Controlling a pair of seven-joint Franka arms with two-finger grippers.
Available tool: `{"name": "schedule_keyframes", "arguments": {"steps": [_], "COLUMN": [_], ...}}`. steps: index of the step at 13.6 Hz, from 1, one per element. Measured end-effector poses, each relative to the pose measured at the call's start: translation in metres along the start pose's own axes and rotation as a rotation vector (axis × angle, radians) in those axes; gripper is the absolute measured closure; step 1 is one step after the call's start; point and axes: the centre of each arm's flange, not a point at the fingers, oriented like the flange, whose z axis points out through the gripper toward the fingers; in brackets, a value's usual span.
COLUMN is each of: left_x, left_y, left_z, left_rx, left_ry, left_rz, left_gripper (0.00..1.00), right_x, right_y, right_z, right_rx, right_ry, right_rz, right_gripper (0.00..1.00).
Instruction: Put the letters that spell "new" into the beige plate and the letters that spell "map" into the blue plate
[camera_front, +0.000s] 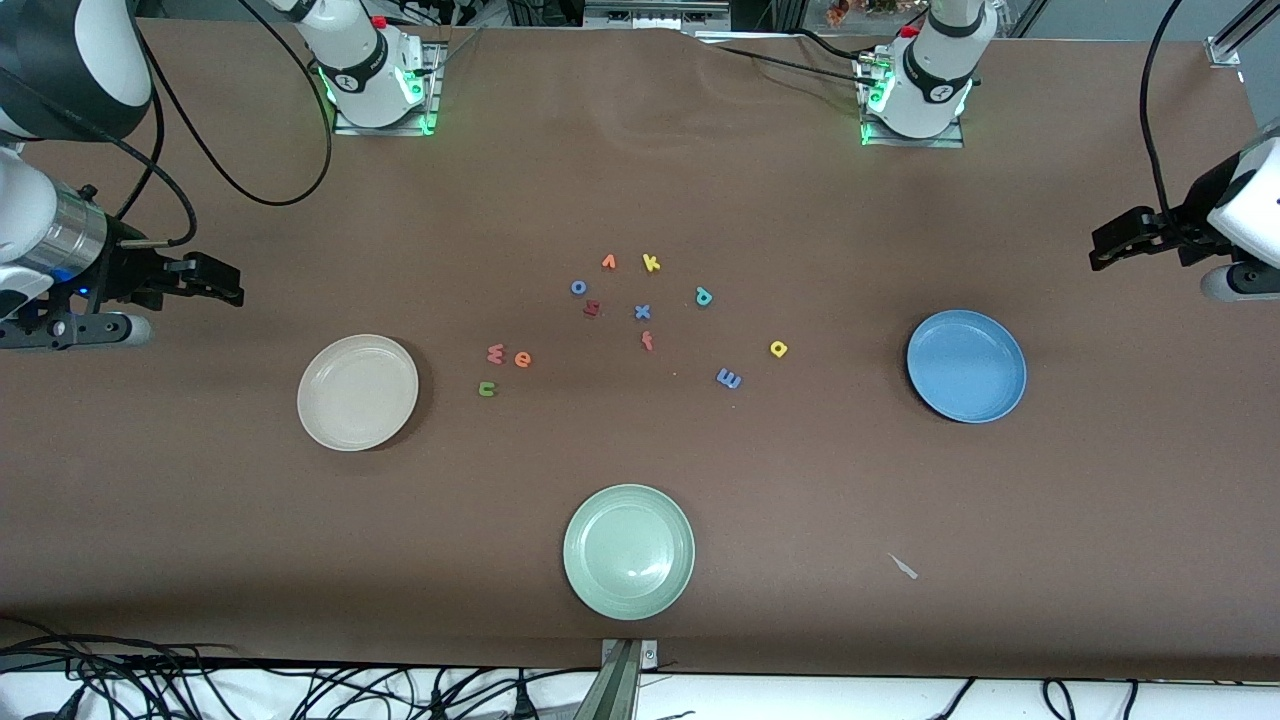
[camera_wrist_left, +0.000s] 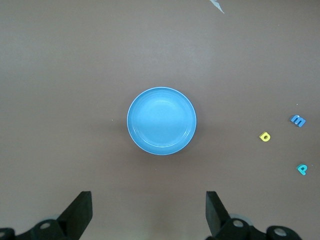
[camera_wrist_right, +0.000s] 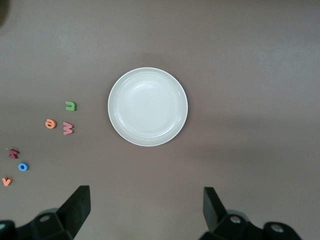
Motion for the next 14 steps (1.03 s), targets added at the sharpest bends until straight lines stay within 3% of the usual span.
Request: {"name": "schedule_keyframes", "arguments": {"steps": [14], "left_x": [-0.0001], "left_y": [0.0068], "left_z": [0.0068], "left_rx": [0.000], "left_ry": [-0.011], "left_rz": [0.012], "left_gripper": [0.00], "right_x": [-0.0001], "right_y": [0.0000], "right_z": [0.0034], "right_rx": [0.000], "right_ry": [-0.005], "right_rz": [0.000], "right_gripper": [0.00]}}
